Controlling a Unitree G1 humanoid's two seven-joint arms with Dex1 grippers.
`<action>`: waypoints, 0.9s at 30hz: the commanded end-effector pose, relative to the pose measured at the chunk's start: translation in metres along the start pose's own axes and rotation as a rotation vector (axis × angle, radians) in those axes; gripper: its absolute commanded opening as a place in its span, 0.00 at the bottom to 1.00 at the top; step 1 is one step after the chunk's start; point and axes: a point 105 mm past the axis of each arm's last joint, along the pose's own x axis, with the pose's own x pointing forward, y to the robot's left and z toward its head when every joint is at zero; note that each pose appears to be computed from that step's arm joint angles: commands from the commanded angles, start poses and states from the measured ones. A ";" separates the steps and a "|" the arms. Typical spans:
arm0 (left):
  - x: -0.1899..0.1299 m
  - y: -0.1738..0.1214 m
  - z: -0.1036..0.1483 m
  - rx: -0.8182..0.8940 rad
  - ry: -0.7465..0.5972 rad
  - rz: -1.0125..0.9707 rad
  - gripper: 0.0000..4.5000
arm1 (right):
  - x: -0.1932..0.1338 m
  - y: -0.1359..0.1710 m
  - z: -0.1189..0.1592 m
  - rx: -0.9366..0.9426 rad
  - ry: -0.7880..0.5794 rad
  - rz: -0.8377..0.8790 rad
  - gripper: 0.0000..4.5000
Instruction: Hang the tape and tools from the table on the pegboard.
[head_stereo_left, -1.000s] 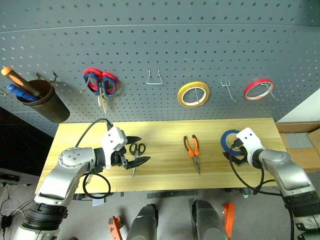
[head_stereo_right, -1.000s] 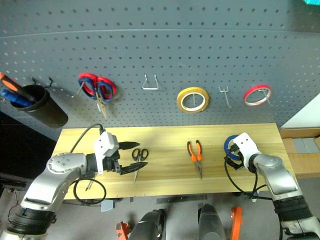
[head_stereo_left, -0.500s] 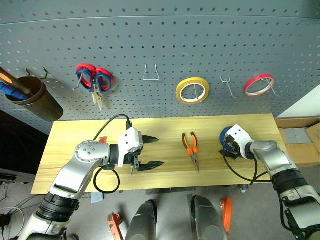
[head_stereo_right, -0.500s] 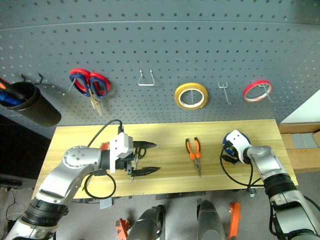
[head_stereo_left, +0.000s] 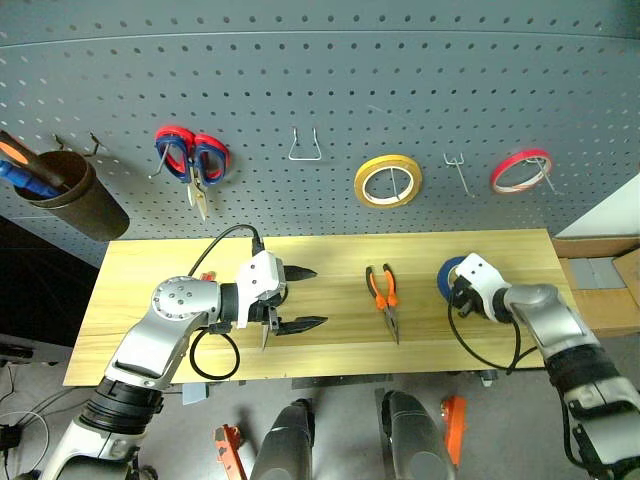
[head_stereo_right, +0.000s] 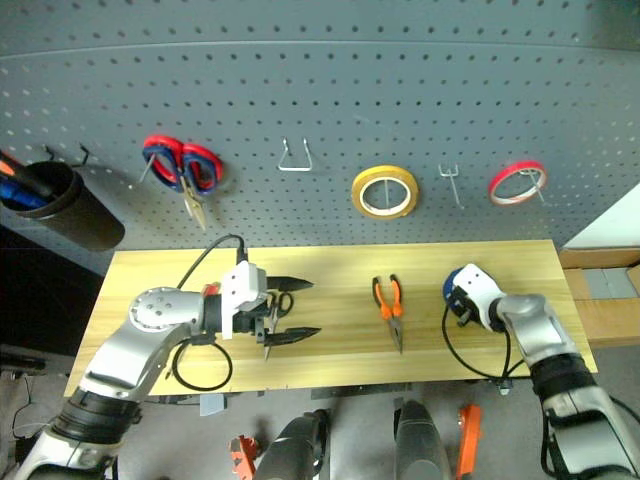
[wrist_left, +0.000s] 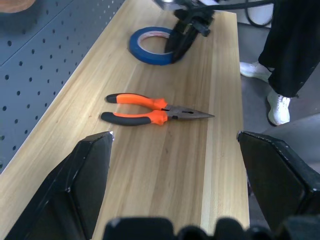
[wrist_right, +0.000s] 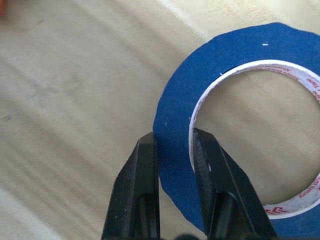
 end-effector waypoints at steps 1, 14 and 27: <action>-0.004 0.003 0.007 0.015 -0.031 0.011 0.95 | -0.030 -0.010 0.027 -0.078 -0.109 -0.112 0.09; 0.007 0.004 0.018 0.049 -0.083 -0.039 0.95 | -0.125 0.109 0.098 -0.360 -0.528 -0.375 0.09; 0.007 0.030 0.041 0.078 -0.189 0.089 0.95 | -0.119 0.039 0.144 -0.495 -0.633 -0.585 0.09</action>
